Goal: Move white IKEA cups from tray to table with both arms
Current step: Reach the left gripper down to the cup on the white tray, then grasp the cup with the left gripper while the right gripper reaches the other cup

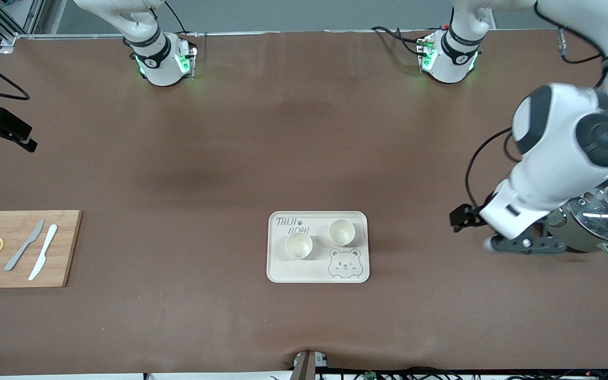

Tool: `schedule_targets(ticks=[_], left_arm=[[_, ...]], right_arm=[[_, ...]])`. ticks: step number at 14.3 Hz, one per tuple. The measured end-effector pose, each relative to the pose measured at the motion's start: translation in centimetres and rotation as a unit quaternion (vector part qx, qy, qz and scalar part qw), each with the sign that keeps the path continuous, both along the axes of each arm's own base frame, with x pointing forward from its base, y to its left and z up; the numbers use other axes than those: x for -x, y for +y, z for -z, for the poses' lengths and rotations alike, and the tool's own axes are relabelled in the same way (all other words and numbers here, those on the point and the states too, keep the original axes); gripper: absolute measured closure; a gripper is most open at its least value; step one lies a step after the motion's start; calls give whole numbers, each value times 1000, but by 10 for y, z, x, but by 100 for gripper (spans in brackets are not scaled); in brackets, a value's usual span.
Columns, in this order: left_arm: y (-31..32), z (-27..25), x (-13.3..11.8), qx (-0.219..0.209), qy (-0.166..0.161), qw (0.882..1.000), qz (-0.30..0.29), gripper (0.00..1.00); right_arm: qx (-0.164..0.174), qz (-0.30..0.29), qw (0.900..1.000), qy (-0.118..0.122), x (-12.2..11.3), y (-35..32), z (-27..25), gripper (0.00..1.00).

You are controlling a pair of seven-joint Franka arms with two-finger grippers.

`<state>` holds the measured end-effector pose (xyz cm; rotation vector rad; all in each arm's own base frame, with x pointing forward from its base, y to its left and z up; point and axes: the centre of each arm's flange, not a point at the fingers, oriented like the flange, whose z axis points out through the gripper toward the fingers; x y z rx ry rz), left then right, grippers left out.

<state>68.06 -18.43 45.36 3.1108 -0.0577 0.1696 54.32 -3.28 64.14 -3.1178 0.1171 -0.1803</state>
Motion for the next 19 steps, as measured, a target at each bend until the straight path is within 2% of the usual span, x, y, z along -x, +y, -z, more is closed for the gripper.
schedule_targets(ticks=[3,6,12,15,19], left_arm=[[-57,64,-2,6,5,1000,-18,0],[-78,106,-2,7,18,999,-38,0],[-138,142,19,35,36,996,-73,0],[-172,155,34,39,36,995,-81,0],[-188,184,40,39,37,995,-86,0]], right_arm=[[0,0,1000,-4,0,-1,-4,0],[1,3,1000,-11,-6,-3,-1,0],[-7,-1,999,-31,-40,4,28,0],[-12,-26,999,-40,-65,47,58,0],[-36,25,999,-20,-88,149,112,0]])
